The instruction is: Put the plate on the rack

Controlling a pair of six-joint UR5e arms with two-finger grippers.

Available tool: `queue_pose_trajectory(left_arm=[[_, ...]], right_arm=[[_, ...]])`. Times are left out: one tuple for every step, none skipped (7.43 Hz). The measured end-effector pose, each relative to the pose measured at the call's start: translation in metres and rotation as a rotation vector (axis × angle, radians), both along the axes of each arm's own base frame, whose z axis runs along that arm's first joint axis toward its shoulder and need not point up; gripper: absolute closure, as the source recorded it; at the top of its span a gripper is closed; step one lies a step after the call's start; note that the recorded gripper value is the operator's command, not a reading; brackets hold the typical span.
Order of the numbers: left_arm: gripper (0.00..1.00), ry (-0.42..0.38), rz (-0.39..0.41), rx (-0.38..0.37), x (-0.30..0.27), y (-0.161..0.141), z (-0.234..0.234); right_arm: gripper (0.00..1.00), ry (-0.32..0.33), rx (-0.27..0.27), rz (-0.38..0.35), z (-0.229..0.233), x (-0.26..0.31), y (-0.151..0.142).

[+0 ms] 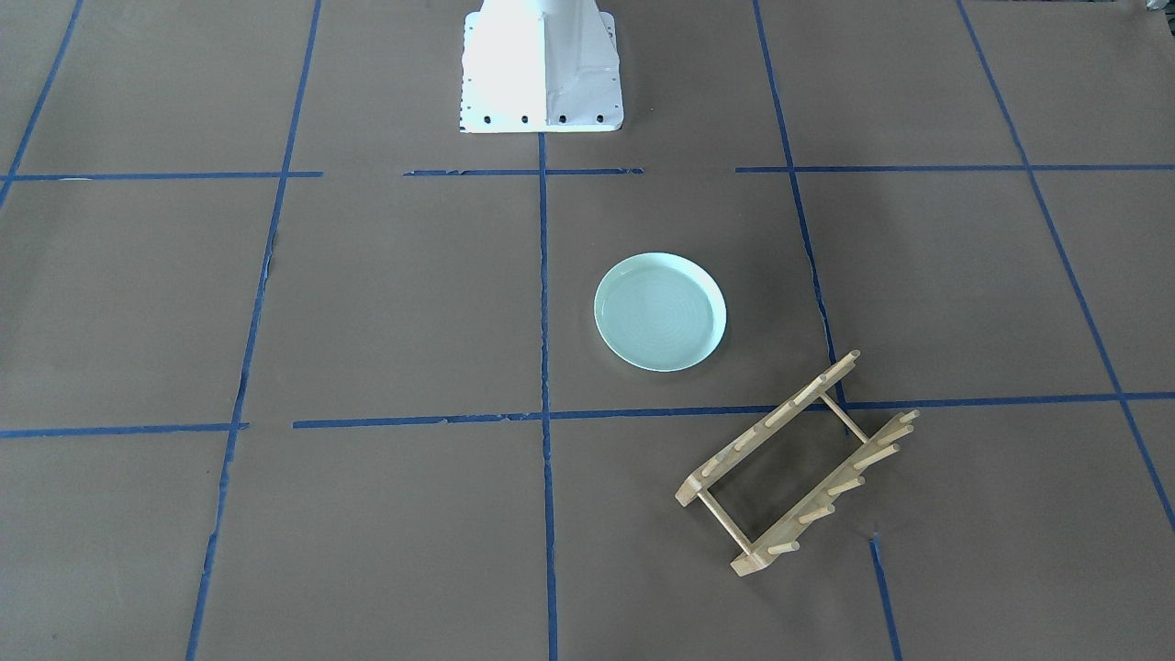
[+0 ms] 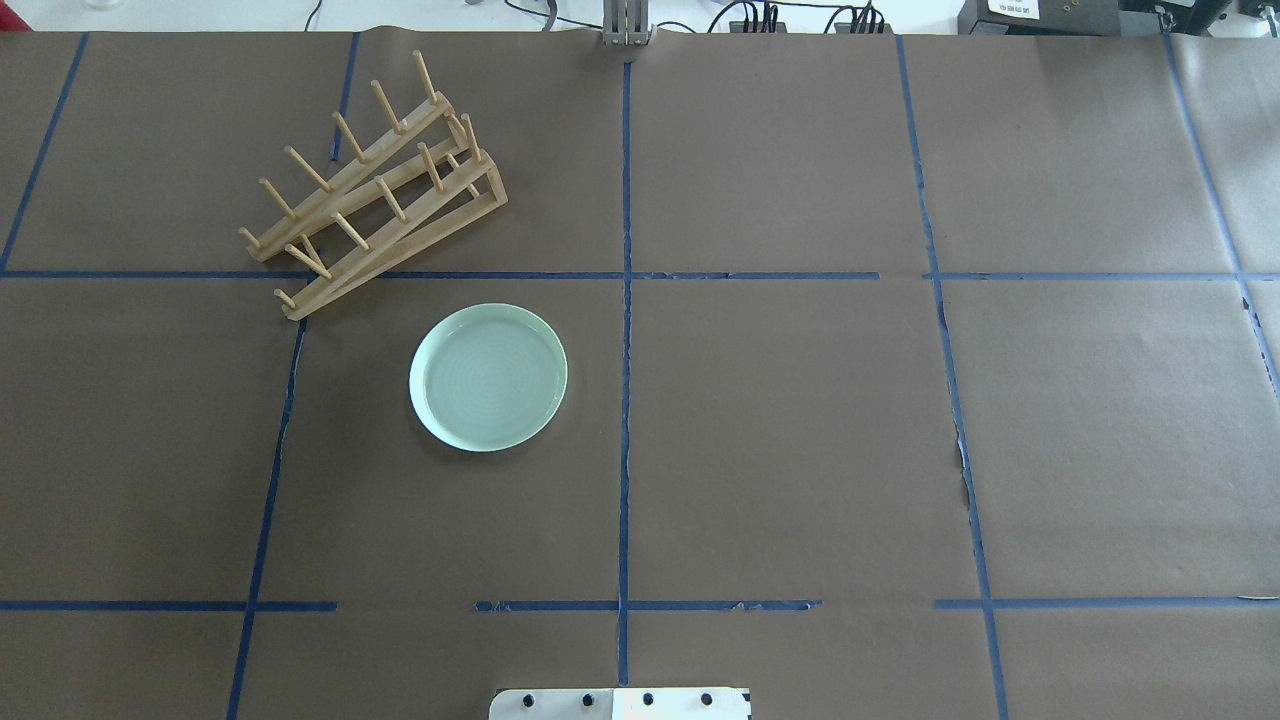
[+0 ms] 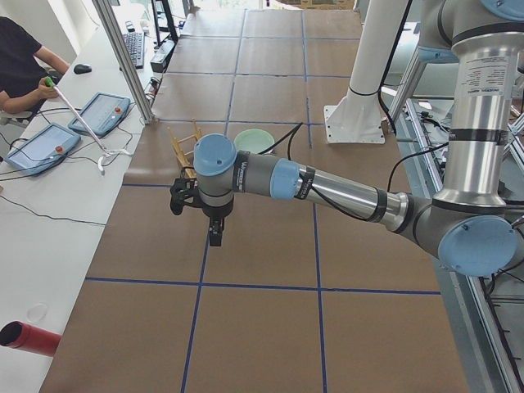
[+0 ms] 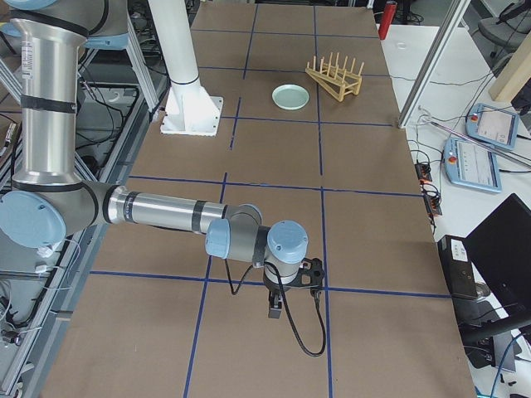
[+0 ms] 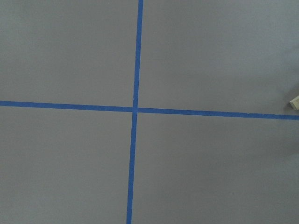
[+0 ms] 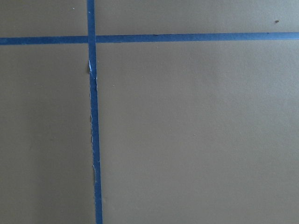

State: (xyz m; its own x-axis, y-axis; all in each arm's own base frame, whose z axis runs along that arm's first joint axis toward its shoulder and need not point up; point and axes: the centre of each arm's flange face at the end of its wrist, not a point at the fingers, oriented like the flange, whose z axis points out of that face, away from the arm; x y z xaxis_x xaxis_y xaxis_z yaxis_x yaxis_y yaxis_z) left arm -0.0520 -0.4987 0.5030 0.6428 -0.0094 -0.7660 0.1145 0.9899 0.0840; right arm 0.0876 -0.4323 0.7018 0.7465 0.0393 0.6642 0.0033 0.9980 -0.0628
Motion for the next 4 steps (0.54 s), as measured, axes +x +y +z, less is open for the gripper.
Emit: queue_pose_trajectory(left_arm=[[0.00,0.020,0.003,0.010,0.038,-0.011,-0.040],[0.00,0.050,0.004,-0.005,0.087,-0.023,-0.088],[0.00,0.092,-0.005,-0.057,0.146,-0.033,-0.138],[0.00,0.124,-0.018,-0.123,0.206,-0.035,-0.186]], right_arm=[[0.00,0.000,0.000,0.000,0.000,0.000,0.000],[0.00,0.000,0.000,-0.001,0.000,0.000,0.000],[0.00,0.000,0.001,-0.001,0.000,0.000,0.000],[0.00,0.000,0.001,-0.001,0.000,0.000,0.000]])
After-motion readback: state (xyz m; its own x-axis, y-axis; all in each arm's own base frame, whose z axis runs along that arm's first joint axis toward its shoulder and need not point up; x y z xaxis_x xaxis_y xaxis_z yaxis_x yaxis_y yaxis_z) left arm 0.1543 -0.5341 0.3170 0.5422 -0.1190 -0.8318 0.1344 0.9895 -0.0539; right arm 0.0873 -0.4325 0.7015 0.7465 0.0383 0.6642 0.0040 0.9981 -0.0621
